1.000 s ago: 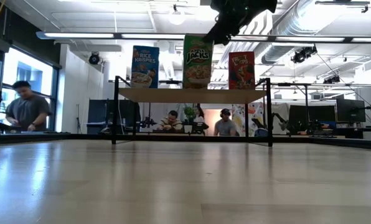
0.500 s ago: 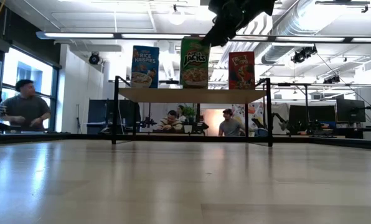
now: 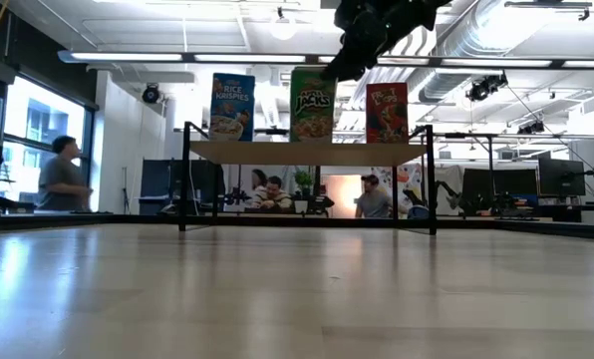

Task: Stack cereal on shelf
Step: Put the green cereal box on the shelf aligned with the other green cereal boxes

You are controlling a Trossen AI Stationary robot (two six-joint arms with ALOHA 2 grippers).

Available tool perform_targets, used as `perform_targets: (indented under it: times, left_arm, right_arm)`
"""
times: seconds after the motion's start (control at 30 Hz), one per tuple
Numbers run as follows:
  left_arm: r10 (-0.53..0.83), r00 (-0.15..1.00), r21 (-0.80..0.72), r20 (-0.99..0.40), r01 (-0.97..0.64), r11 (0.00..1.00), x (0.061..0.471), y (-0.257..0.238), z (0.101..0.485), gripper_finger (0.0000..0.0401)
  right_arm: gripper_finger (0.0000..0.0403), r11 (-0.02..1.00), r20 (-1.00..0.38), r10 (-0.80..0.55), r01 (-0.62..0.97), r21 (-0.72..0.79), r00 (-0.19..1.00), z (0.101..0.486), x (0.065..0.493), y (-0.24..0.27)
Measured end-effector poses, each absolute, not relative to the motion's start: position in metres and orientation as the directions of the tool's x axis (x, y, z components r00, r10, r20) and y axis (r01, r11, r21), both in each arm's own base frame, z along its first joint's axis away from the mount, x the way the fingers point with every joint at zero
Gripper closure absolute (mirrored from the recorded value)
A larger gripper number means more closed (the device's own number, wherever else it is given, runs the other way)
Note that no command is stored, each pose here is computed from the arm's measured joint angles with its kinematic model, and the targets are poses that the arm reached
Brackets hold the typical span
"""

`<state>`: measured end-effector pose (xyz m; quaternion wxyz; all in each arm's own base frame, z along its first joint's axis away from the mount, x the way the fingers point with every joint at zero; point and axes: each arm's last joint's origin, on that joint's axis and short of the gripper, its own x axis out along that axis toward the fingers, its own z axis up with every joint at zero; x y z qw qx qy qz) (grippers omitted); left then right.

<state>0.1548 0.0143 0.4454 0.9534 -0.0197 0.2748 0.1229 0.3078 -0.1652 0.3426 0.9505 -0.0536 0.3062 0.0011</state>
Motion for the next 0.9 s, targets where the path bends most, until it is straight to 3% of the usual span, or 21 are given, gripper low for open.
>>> perform_targets:
  times: [0.33,0.9]
  left_arm:
    - [0.223,0.819,0.030,-0.529,-0.245,0.969,0.1548,0.0142,0.4454,0.0128]
    - [0.224,0.818,0.030,-0.530,-0.245,0.969,0.1548,0.0143,0.4453,0.0128]
  right_arm:
    - [0.0256,0.994,-0.588,-0.055,-0.014,-0.112,0.807,0.3426,0.3076,-0.1658]
    - [0.0201,0.993,-0.575,-0.076,0.010,-0.117,0.815,0.3441,0.3086,-0.1669]
